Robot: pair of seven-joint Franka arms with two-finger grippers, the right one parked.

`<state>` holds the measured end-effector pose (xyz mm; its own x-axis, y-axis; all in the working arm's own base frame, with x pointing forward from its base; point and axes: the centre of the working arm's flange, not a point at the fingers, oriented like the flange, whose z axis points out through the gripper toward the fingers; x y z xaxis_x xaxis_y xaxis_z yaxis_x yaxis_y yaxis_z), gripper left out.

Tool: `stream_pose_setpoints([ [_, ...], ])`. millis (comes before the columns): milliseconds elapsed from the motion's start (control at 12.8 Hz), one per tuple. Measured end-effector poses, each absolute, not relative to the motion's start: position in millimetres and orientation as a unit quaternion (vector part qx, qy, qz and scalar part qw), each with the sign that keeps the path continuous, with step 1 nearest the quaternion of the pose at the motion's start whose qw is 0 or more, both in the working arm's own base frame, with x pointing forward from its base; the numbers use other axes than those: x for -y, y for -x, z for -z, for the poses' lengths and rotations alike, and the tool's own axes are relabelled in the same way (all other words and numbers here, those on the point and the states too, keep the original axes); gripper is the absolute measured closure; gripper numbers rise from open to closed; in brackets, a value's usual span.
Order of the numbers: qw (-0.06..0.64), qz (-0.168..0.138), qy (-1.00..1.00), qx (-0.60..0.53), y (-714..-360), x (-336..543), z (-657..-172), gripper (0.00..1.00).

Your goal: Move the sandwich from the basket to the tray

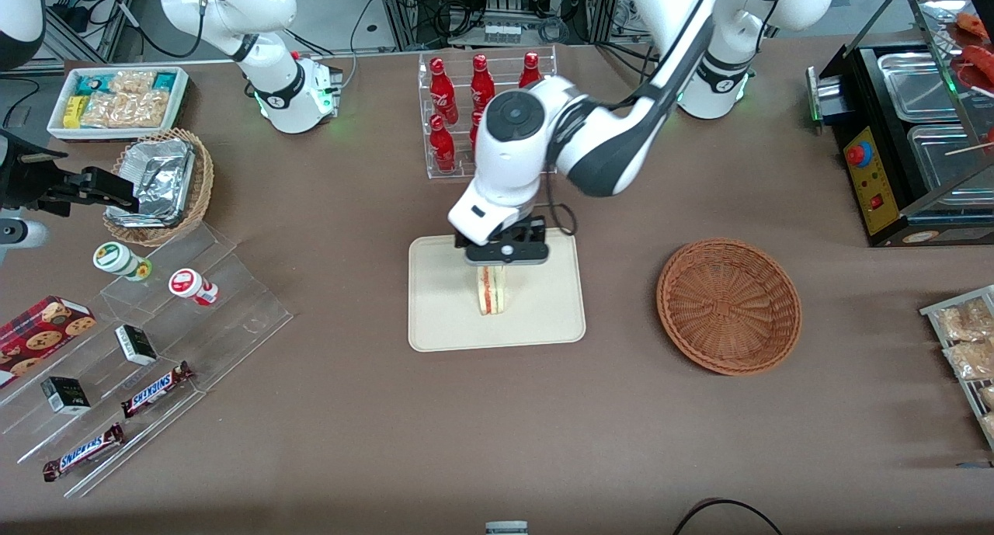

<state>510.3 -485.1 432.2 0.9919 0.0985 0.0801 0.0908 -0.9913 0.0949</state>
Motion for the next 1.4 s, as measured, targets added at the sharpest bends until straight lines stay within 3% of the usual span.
stream_pose_setpoints([
  [234, 0.037, -0.047, -0.996, -0.066, -528.3, 431.7, -487.3, 0.00],
  [467, 0.040, -0.026, -0.997, -0.053, -548.3, 368.0, -523.5, 0.00],
  [934, 0.029, 0.009, -1.000, -0.002, -583.3, 241.2, -551.2, 0.00],
  [1401, 0.027, 0.028, -0.998, 0.051, -586.2, 132.7, -581.4, 0.00],
])
